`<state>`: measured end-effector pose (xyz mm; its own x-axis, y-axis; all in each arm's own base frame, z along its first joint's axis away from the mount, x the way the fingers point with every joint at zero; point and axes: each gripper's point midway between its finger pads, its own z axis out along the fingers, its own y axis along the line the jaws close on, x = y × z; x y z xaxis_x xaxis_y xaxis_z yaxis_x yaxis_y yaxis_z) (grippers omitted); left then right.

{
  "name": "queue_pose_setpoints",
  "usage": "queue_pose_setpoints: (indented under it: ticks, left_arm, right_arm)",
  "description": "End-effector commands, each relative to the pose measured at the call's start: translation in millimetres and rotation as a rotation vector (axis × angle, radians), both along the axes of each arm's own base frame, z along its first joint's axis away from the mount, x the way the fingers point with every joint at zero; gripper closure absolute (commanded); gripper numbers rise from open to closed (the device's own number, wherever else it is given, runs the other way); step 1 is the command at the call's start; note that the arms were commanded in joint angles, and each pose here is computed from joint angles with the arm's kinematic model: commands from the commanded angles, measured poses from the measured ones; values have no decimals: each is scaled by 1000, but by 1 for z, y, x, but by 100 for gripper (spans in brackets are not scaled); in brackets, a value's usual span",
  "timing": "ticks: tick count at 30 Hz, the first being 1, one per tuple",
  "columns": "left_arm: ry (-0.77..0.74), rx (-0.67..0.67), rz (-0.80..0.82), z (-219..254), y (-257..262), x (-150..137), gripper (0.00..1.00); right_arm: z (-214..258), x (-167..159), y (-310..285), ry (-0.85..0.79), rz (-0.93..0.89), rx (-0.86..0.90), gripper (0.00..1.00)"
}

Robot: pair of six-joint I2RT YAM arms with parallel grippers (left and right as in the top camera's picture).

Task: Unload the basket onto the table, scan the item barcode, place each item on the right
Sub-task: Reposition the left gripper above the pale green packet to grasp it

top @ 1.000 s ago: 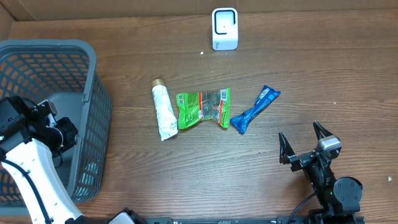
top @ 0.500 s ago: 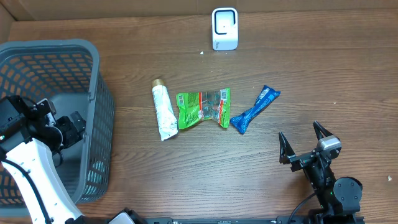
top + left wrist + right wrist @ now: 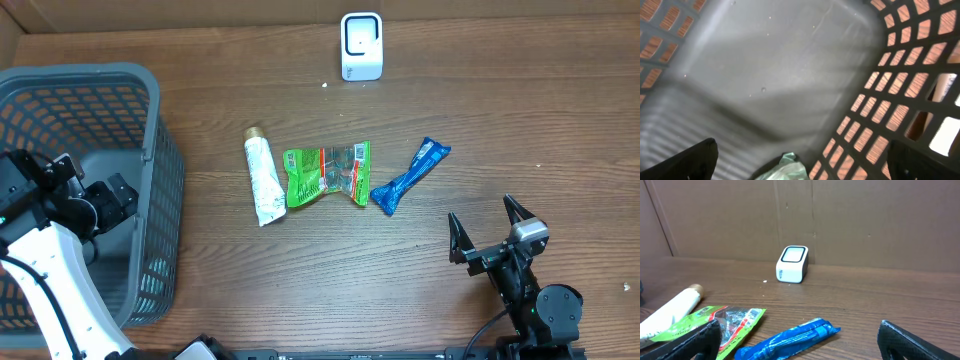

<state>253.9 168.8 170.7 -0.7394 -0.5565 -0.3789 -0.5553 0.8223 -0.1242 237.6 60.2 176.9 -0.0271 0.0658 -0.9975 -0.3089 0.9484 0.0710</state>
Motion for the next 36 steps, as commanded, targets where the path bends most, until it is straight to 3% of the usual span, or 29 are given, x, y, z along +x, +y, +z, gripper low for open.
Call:
queue_pose_setpoints:
  ticks: [1, 8, 12, 16, 17, 18, 26, 29, 36]
  left_arm:
    - [-101, 60, -9, 49, -1, 6, 0]
    - [-176, 109, -66, 132, -24, -15, 0]
    - [-183, 129, -84, 155, -38, -33, 0]
    - [-125, 167, -47, 154, -34, -49, 0]
    - [-118, 166, -47, 153, -34, -50, 6]
    - [-110, 174, -41, 152, -32, -51, 0]
    - [-91, 184, -84, 150, -33, -51, 0]
    - [-69, 189, -97, 148, -33, -55, 5]
    - [-24, 222, -19, 145, -19, -66, 2]
  right_arm:
    - [-2, 0, 1, -2, 1, 4, 0]
    - [-2, 0, 0, -2, 1, 4, 0]
    - [-2, 0, 1, -2, 1, 4, 0]
    - [-2, 0, 1, -2, 1, 4, 0]
    - [-2, 0, 1, -2, 1, 4, 0]
    - [-2, 0, 1, -2, 1, 4, 0]
    - [-2, 0, 1, -2, 1, 4, 0]
    - [-2, 0, 0, -2, 1, 4, 0]
    - [-2, 0, 1, -2, 1, 4, 0]
